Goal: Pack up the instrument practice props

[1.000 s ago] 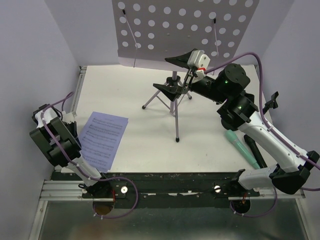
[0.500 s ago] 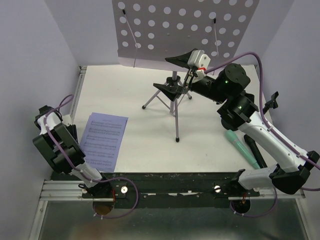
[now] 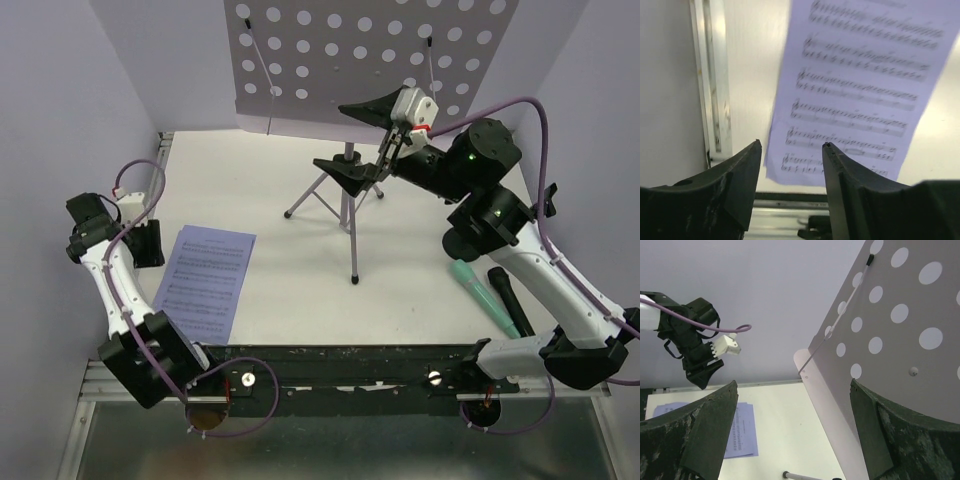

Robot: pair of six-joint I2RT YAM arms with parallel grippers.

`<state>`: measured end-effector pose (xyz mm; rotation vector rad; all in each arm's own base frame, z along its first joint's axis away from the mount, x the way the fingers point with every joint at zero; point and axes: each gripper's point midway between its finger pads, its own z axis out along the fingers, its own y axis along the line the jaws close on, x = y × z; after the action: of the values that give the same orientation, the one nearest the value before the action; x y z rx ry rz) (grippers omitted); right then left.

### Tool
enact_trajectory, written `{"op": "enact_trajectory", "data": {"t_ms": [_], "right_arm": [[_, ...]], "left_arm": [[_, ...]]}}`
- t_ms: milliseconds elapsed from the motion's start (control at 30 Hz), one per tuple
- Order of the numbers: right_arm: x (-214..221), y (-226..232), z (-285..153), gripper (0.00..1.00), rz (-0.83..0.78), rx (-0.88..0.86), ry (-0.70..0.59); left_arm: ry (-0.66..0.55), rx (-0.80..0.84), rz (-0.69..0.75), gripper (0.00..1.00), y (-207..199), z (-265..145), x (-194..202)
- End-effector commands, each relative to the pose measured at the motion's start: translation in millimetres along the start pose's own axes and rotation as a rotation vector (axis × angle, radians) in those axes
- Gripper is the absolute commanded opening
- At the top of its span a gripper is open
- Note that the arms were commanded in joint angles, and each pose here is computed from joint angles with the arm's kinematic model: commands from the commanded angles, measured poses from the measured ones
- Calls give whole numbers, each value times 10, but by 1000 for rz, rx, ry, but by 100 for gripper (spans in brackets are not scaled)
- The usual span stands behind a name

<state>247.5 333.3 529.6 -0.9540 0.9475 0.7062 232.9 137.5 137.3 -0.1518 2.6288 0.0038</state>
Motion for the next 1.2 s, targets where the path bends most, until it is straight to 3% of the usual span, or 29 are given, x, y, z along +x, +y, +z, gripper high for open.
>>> {"op": "enact_trajectory", "data": {"t_ms": [0,167,300,433,600,900,1067,1167], "right_arm": [[-135,-2,-88,100,23,-5,3],[-269,6,-230,99,-19,-9,16],[-363,20,-486,99,-61,11,34],[-385,136,-809,99,-78,-8,96],[-108,372,-1370,96,-37,-14,248],[1049,781,-2070,91,-212,-103,481],[1772,831,-1950,93,-145,-148,597],[2208,479,-1818,89,32,-42,643]], "left_arm": [[-307,220,175,64,-542,-304,-618],[-542,479,356,71,-1229,-665,-903],[-659,570,489,73,-1641,-805,-929],[-678,620,623,73,-1965,-794,-857],[-681,682,754,72,-2237,-691,-729],[-712,622,912,70,-2796,-297,-765],[-704,617,836,70,-3106,-156,-963],[-713,623,797,70,-3230,-54,-1061]]}}
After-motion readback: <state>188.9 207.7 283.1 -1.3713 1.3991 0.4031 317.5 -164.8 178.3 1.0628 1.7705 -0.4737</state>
